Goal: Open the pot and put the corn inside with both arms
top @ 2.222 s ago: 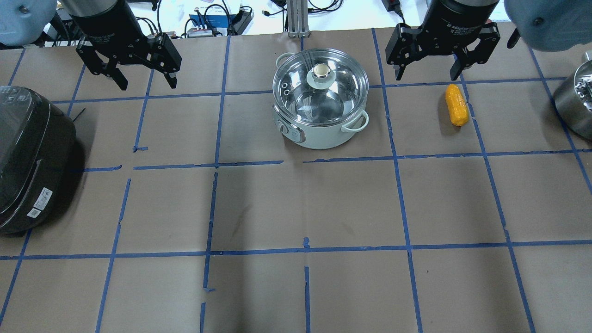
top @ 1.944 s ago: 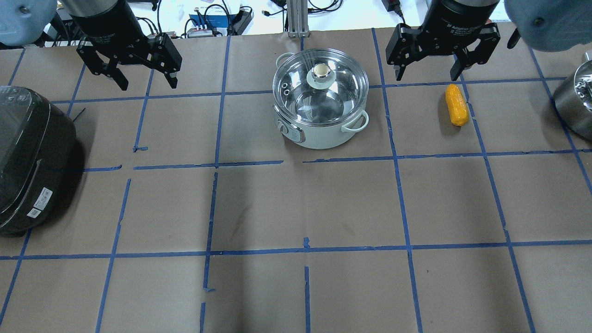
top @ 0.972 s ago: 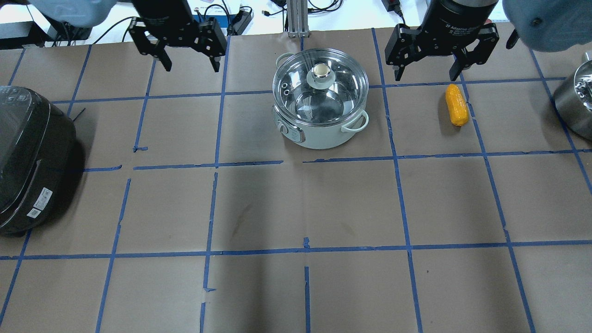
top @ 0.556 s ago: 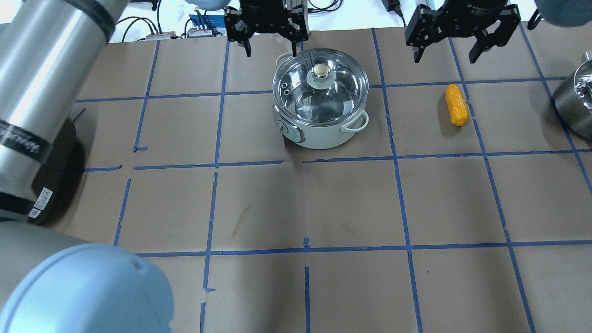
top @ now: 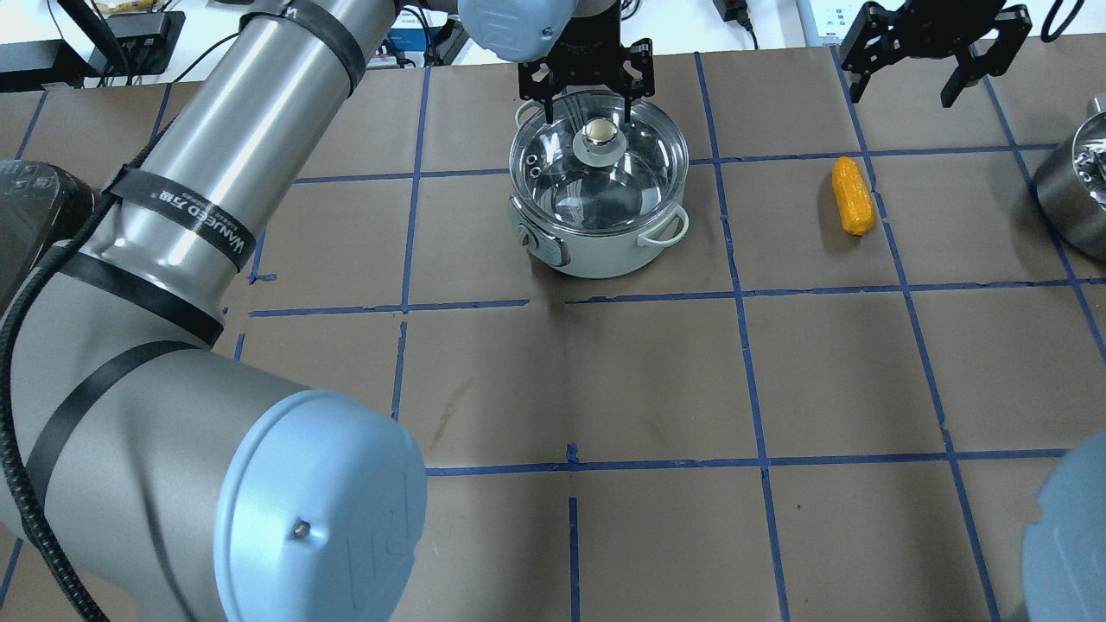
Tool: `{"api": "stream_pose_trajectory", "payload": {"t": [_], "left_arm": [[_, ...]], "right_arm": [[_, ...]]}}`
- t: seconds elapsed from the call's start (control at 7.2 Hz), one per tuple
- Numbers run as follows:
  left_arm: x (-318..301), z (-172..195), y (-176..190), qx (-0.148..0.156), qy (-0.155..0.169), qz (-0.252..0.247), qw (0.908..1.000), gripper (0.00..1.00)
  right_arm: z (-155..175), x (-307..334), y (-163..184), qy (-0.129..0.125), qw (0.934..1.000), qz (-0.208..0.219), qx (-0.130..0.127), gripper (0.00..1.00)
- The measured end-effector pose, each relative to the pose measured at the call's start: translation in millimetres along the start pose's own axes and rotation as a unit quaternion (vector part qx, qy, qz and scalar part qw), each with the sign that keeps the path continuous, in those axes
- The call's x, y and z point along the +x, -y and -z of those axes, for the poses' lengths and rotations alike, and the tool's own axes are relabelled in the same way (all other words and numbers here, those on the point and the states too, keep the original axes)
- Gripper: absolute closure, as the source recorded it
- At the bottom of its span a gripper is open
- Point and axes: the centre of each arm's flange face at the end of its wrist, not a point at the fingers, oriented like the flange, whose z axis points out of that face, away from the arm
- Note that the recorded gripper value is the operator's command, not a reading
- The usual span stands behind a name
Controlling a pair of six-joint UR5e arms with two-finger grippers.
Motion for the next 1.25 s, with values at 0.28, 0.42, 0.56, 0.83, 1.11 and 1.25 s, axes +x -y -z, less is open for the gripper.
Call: {"api": "stream_pose_trajectory", "payload": {"t": [0.28,0.42,0.56,0.83,1.11,1.25], "left_arm": [[2.9,-20.3,5.6,-0.007,-0.002,0.005,1.0000,0.03],[4.7,-25.3,7.6,-0.006,-0.007,0.007,0.9999,0.44],[5.7,-28.6,9.1,-0.005,-0.011,0.008,0.9999,0.83],[6.3,-32.3,9.5,-0.006,-0.013,0.008,0.9999,0.95],[5.8,-23.2,7.7,0.000,-0.014,0.006,0.9999,0.97],[5.0,-10.8,5.3,0.007,-0.015,0.006,0.9999,0.97]], "right_arm": [[-87.3,20.1,41.0,0.001,0.9989,0.047,0.002,0.03],[-131.8,26.2,51.4,0.002,0.9981,0.060,0.014,0.11],[-170.4,29.3,57.3,0.002,0.9973,0.068,0.027,0.12],[-218.1,33.3,63.6,0.002,0.9959,0.086,0.029,0.12],[-237.9,44.1,67.9,0.001,0.9954,0.091,0.031,0.24],[-242.6,46.4,67.8,0.001,0.9954,0.091,0.029,0.56]]}}
